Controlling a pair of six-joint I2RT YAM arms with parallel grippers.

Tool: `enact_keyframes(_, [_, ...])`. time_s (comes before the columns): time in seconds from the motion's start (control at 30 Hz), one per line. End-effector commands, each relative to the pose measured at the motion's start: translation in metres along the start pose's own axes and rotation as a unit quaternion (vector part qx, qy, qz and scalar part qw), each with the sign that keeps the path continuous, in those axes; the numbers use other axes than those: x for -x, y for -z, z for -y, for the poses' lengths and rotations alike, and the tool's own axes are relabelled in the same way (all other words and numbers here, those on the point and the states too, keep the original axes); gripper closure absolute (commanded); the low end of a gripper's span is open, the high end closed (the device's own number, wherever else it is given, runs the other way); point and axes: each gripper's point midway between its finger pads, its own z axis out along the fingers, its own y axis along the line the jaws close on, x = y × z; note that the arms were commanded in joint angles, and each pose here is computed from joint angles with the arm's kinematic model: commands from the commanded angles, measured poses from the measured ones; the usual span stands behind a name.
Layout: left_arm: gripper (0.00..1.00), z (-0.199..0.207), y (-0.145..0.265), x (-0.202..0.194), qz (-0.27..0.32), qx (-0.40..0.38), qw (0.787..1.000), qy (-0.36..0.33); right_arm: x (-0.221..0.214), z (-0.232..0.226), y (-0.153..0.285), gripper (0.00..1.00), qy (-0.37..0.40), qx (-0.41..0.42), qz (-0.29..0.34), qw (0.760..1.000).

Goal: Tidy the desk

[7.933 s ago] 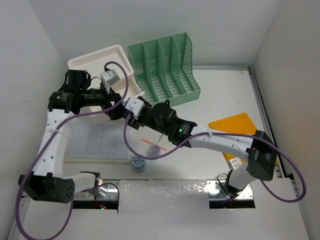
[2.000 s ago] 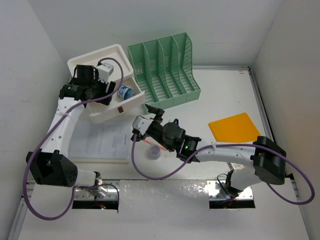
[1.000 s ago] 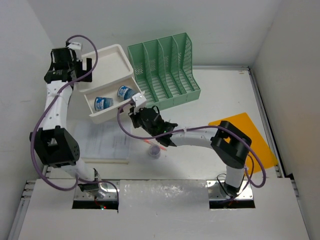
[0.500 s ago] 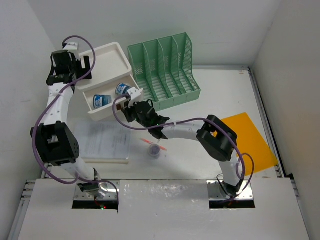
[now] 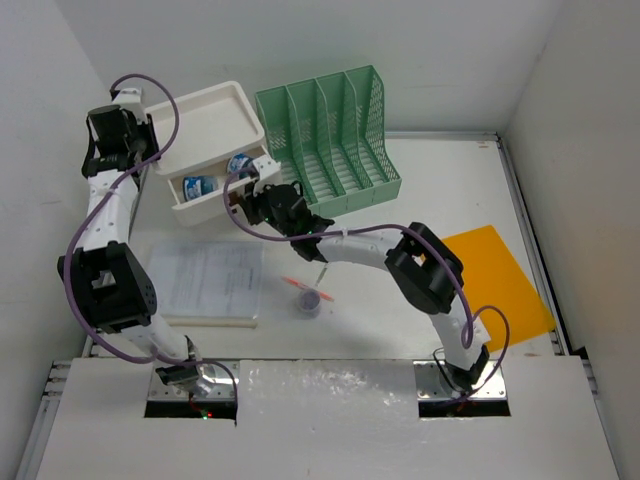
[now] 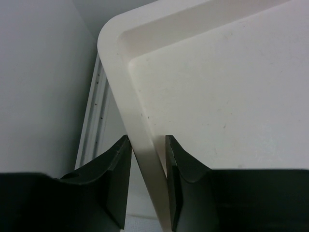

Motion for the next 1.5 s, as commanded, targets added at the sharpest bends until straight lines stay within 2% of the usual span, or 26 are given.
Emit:
enact_keyframes(0.0, [1.0, 0.064, 0.01, -0.076, -0.128, -0.142, 0.981, 0.014, 0.075, 0.014, -0.014, 1.0, -0.012, -0.007, 0.102, 0.995])
enact_keyframes(0.17, [1.0, 0.065, 0.011, -0.072, -0.128, -0.151, 0.98, 0.011, 0.077, 0.025, -0.033, 1.0, 0.015, -0.019, 0.095, 0.995])
enact_keyframes(0.3, [1.0, 0.064, 0.012, -0.069, -0.124, -0.151, 0.981, 0.005, 0.079, 0.042, -0.05, 1.0, -0.011, -0.03, 0.098, 0.995])
enact_keyframes(0.37, [1.0, 0.065, 0.013, -0.067, -0.123, -0.154, 0.98, 0.005, 0.065, 0.048, -0.06, 1.0, -0.022, -0.031, 0.092, 0.995])
enact_keyframes(0.7, [1.0, 0.074, 0.025, -0.065, -0.121, -0.183, 0.976, 0.014, 0.08, 0.049, -0.089, 1.0, -0.01, -0.035, 0.128, 0.991])
enact_keyframes(0.8, [0.97, 0.077, 0.033, -0.064, -0.12, -0.196, 0.973, 0.024, 0.08, 0.051, -0.088, 1.0, -0.004, -0.038, 0.126, 0.991])
enact_keyframes(0.87, [0.92, 0.074, 0.038, -0.061, -0.113, -0.195, 0.974, 0.035, 0.07, 0.04, -0.086, 1.0, 0.0, -0.01, 0.11, 0.994])
enact_keyframes(0.9, [0.91, 0.072, 0.039, -0.062, -0.111, -0.192, 0.974, 0.04, 0.063, 0.033, -0.085, 0.97, 0.0, -0.003, 0.103, 0.995])
enact_keyframes(1.03, [0.87, 0.069, 0.041, -0.051, -0.086, -0.181, 0.978, 0.053, 0.023, 0.027, -0.074, 0.65, 0.019, -0.027, 0.08, 0.996])
enact_keyframes(1.07, [0.87, 0.07, 0.041, -0.049, -0.084, -0.181, 0.978, 0.055, 0.017, 0.024, -0.074, 0.61, 0.008, -0.029, 0.079, 0.996])
enact_keyframes(1.2, [0.86, 0.078, 0.042, -0.047, -0.078, -0.201, 0.974, 0.07, -0.005, 0.031, -0.081, 0.56, -0.005, -0.06, 0.075, 0.995])
enact_keyframes(1.3, [0.85, 0.082, 0.043, -0.047, -0.076, -0.211, 0.972, 0.076, -0.017, 0.04, -0.085, 0.56, -0.002, -0.088, 0.076, 0.993])
enact_keyframes(1.4, [0.85, 0.082, 0.043, -0.047, -0.075, -0.212, 0.972, 0.074, -0.004, 0.04, -0.093, 0.59, 0.003, -0.096, 0.095, 0.991])
enact_keyframes(1.47, [0.85, 0.081, 0.043, -0.046, -0.073, -0.212, 0.972, 0.072, -0.01, 0.048, -0.095, 0.61, 0.009, -0.118, 0.091, 0.989])
